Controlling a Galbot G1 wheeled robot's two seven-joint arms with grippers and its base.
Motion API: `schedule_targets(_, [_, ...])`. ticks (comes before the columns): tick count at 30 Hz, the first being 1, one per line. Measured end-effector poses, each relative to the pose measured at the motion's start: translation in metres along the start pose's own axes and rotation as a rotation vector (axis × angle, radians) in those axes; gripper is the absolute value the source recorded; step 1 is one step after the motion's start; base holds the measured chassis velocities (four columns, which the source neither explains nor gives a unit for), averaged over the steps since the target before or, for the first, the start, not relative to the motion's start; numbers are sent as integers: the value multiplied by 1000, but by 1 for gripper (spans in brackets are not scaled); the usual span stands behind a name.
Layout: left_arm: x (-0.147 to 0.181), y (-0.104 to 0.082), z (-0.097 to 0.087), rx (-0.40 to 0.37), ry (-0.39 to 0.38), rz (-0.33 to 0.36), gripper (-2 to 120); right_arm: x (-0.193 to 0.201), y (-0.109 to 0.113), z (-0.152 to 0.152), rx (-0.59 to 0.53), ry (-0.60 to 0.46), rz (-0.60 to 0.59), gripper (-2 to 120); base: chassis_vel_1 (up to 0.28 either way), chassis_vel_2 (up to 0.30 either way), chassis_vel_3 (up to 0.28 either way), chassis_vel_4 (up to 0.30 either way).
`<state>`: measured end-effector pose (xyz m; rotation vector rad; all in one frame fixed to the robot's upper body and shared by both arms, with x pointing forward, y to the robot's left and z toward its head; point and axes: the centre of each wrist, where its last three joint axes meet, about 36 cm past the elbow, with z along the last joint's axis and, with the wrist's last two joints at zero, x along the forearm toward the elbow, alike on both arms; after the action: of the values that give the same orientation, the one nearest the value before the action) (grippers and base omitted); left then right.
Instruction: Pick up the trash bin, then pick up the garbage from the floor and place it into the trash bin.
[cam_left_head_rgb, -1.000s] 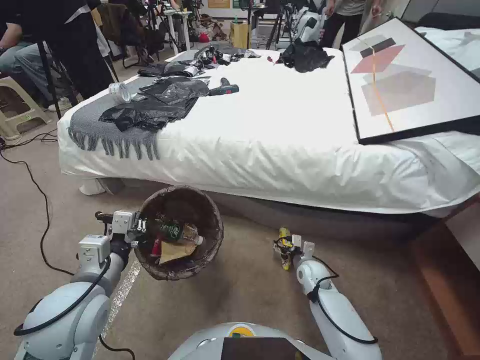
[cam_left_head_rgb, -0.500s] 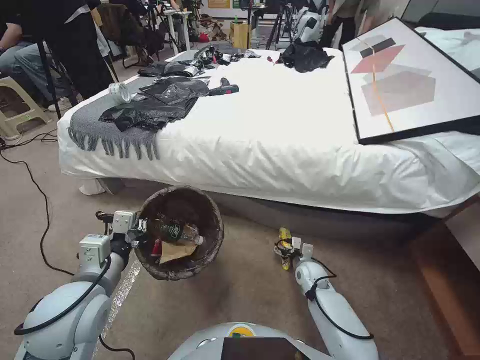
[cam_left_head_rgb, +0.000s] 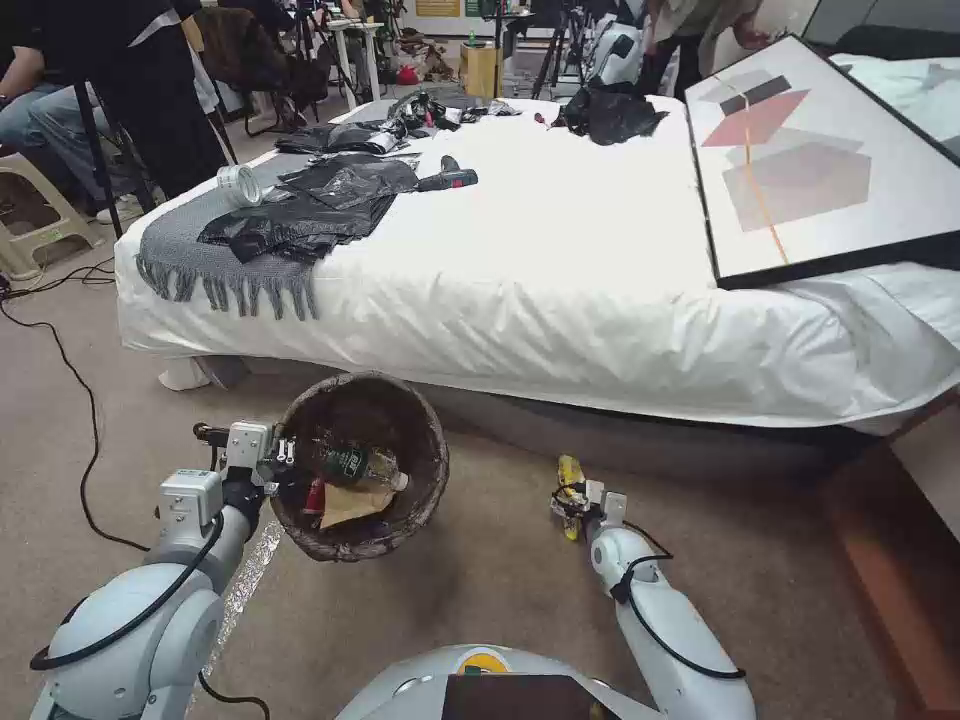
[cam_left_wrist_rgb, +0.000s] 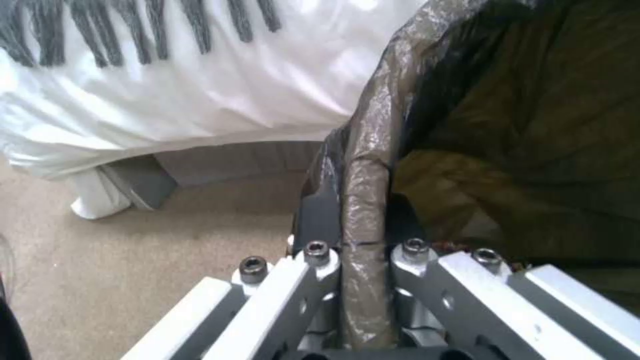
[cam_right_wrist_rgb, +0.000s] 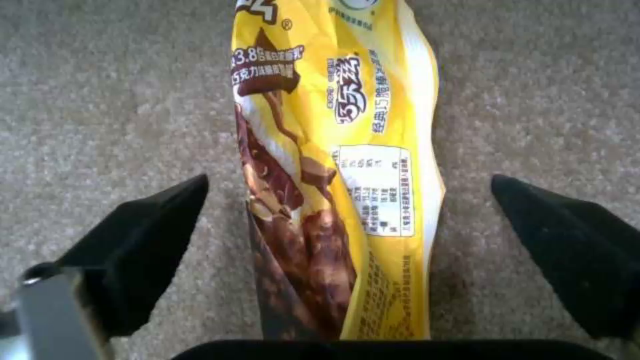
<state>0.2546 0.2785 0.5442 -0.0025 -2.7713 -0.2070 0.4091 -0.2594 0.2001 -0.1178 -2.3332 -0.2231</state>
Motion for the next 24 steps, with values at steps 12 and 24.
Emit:
schedule_targets(12, [0,0,0,2,-2,0,3,-1,1,3,5,2,-1,52,0,0,0,0])
schedule_targets(24, [0,0,-1,2,-4,2,3,-2,-2,8,-2,1,4,11,0,0,0,0])
